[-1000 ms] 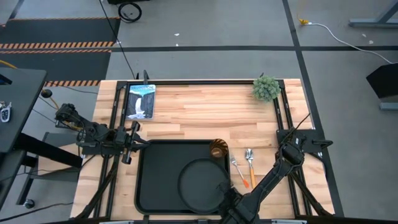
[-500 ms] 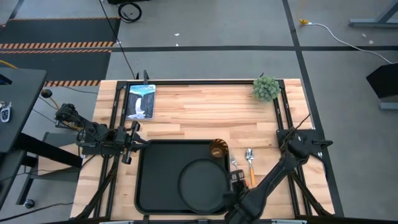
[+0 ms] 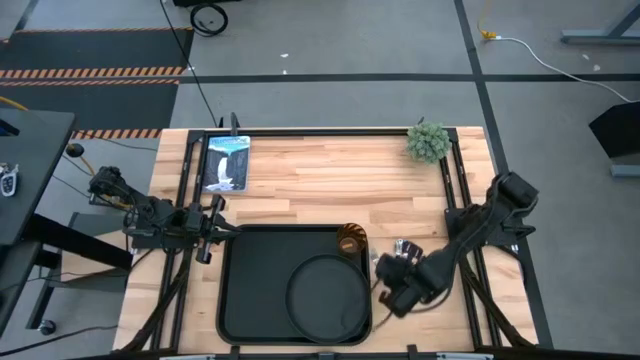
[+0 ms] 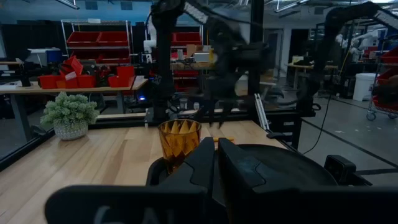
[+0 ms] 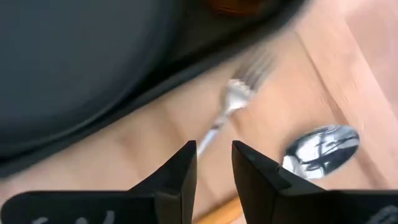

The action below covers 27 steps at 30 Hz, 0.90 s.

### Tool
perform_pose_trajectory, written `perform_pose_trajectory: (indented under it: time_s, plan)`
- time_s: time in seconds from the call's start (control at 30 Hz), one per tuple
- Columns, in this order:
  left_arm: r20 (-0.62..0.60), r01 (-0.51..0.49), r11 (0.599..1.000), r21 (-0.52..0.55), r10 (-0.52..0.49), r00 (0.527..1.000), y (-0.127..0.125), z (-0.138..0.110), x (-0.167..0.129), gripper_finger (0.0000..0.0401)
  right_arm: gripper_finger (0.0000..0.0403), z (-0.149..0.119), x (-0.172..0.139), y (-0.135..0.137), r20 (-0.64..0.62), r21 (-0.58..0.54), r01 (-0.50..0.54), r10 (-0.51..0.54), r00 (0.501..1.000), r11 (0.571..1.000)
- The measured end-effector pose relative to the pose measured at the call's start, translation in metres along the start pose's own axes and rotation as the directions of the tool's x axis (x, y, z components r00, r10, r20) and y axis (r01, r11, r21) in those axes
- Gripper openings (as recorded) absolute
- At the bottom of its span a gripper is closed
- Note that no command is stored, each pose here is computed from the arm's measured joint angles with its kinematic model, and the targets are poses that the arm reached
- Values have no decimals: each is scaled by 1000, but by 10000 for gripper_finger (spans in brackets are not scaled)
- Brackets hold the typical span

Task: Pick and place plate/cup/fork/spoon on tray
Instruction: Put the orange fork on the left side of the black tray

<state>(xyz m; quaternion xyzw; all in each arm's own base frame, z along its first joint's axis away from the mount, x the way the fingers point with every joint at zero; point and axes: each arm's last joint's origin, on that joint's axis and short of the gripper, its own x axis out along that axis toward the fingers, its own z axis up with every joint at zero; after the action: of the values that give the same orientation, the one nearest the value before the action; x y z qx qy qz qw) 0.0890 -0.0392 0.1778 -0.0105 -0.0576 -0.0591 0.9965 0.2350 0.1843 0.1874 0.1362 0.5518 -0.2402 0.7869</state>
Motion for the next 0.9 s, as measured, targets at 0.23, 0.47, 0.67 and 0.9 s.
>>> perform_pose_trajectory:
  time_s: [0.23, 0.47, 0.67, 0.9]
  plan:
    - [6, 1, 999, -50, 0, 1000, 0, 1, 0, 30, 131, -4, 35, -14, 12, 167, -54, 53, 999, 984]
    - [8, -25, 957, -287, 29, 1000, 1, 1, 0, 29, 172, -6, 49, -16, 42, 159, 33, -40, 998, 987]
    - [6, -35, 957, -288, 38, 999, 1, 1, 0, 29, 176, -6, 56, -12, 89, 154, 52, -66, 994, 987]
    - [-1, -55, 957, -284, 57, 998, 2, 0, 0, 30, 174, -14, 56, 3, 152, 131, 64, -84, 985, 989]
